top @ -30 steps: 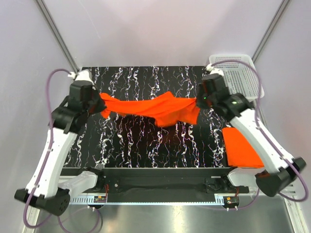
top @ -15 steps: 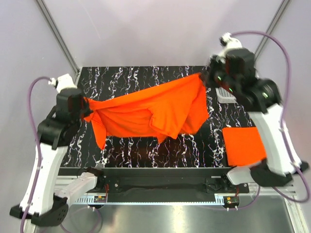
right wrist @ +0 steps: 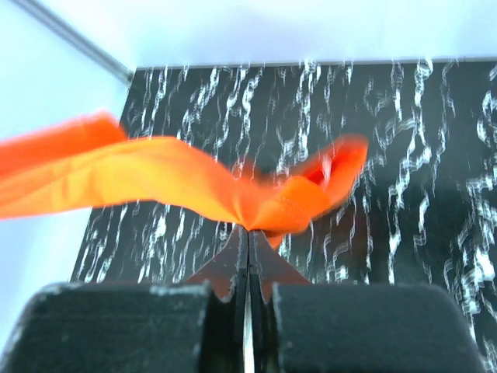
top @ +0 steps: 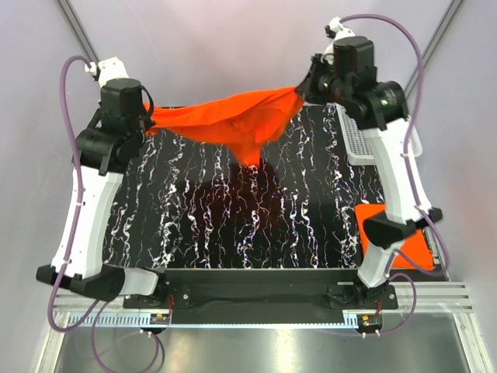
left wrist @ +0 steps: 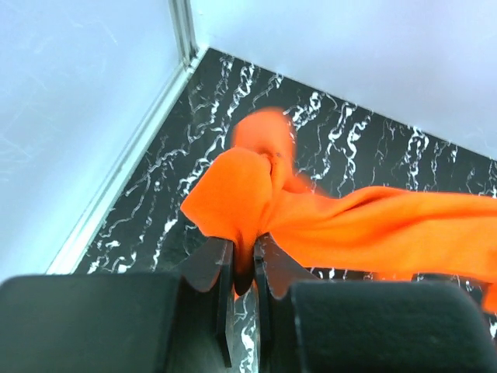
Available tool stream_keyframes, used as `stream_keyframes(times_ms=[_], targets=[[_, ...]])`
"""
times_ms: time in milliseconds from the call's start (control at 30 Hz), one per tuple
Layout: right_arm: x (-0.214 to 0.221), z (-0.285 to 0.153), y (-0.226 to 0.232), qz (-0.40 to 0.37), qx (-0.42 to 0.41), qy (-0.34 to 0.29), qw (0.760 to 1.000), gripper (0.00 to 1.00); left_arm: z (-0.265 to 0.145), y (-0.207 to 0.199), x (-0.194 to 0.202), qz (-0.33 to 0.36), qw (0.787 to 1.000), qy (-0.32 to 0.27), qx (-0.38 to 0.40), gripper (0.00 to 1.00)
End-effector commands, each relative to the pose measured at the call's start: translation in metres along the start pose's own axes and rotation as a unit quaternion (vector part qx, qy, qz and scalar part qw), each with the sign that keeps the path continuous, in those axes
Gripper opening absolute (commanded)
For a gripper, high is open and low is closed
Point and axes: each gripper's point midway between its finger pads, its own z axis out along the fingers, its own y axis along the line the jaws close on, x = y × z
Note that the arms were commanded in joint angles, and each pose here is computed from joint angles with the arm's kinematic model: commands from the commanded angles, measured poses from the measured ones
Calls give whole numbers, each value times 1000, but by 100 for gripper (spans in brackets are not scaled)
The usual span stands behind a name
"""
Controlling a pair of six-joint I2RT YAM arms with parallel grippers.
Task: Fold and stack the t-shirts
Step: Flatten the tshirt out
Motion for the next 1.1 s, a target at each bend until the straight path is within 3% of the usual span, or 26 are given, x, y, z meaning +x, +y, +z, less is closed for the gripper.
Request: stream_keyframes(times_ms=[0,67,100,233,267,333,400,500,600,700,800,900,933,1067], targets=[[0,-64,10,26,-37,-8,999,0,-23,33,0,3,999,-33,-26,7],[44,-72,-5,47,-19,50,997,0,-15,42,43,39,999,6,-36,9],[84,-64,-15,72,-3,108,992,0,-23,50,51,38,999,3,-31,13],[156,-99,-28,130,-3,184,974,0,-16,62,136,66,995,78,-21,22],[171,-101,-30,139,-2,203,969,0,-8,67,171,84,990,113,-27,25],[208,-96,-46,149,29,245,958,0,-2,67,203,99,983,154,-22,30],[220,-81,-56,141,47,253,956,0,8,62,237,120,970,211,-16,39],[233,-38,-77,109,89,271,952,0,17,49,260,128,953,273,-8,60],[246,0,-96,80,122,311,939,2,15,36,261,118,945,305,9,64],[274,3,-113,66,153,376,911,16,8,30,251,95,951,291,26,67],[302,-11,-131,54,182,404,895,29,6,14,259,82,947,301,74,69],[312,-21,-150,24,212,409,887,46,10,0,289,68,930,348,99,68],[311,-20,-155,11,217,408,887,58,10,-4,299,63,923,365,104,67],[295,-1,-156,-19,216,393,894,67,29,-13,333,55,903,418,85,66]])
